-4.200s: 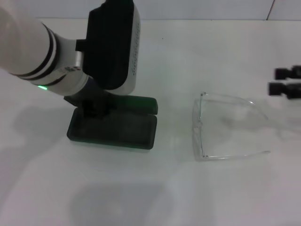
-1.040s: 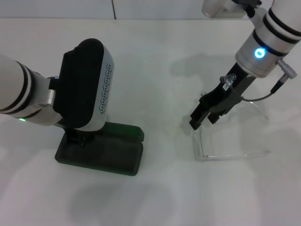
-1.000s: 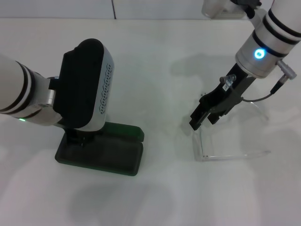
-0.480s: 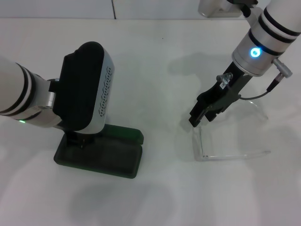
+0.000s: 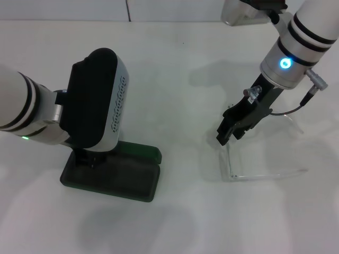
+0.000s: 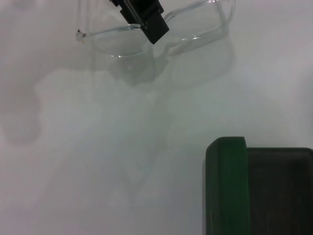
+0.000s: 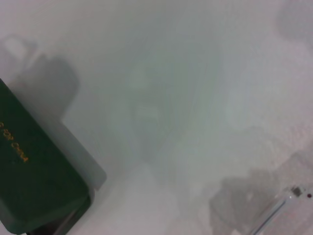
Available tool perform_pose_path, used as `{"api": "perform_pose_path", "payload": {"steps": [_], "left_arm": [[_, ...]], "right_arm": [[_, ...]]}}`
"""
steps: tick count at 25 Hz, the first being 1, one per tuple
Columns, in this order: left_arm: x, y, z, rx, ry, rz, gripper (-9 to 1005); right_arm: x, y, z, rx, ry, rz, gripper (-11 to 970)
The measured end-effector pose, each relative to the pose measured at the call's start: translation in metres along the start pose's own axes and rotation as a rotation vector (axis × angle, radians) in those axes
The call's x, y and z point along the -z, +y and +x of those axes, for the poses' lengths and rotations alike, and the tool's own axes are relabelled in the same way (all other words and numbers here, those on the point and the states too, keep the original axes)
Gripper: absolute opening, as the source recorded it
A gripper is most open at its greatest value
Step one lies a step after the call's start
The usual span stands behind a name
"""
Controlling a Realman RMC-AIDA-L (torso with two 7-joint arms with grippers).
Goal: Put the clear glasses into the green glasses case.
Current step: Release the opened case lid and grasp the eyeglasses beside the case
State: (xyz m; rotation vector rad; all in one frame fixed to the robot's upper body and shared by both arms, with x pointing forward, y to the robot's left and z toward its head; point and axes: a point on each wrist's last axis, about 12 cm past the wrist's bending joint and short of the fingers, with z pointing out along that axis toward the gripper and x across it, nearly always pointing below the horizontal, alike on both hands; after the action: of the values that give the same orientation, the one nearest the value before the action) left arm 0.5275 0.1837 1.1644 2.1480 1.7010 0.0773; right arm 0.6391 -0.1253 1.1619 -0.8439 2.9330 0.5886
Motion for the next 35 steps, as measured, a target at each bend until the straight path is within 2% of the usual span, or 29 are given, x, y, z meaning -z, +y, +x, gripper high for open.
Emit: {"api": "perform_pose_path", "payload": {"steps": [2, 13, 19, 35], "left_arm": [[0.000, -0.001, 0.000, 0.002, 0.000, 0.002, 201], [-0.001, -0.002, 0.001, 0.006, -0.001, 0.003, 201], [-0.001, -0.003, 0.002, 0.008, -0.001, 0.006, 201], [-0.003, -0.006, 0.002, 0.011, -0.002, 0.004, 202]], "right_arm": [[0.000, 0.000, 0.000, 0.002, 0.003, 0.003, 419], [0.001, 0.001, 0.005, -0.007, 0.031, -0.018, 408], [-0.001, -0.003, 0.010, -0.022, 0.045, -0.028, 310], [0.002, -0.008, 0.016, -0.023, 0.036, -0.029, 260]]}}
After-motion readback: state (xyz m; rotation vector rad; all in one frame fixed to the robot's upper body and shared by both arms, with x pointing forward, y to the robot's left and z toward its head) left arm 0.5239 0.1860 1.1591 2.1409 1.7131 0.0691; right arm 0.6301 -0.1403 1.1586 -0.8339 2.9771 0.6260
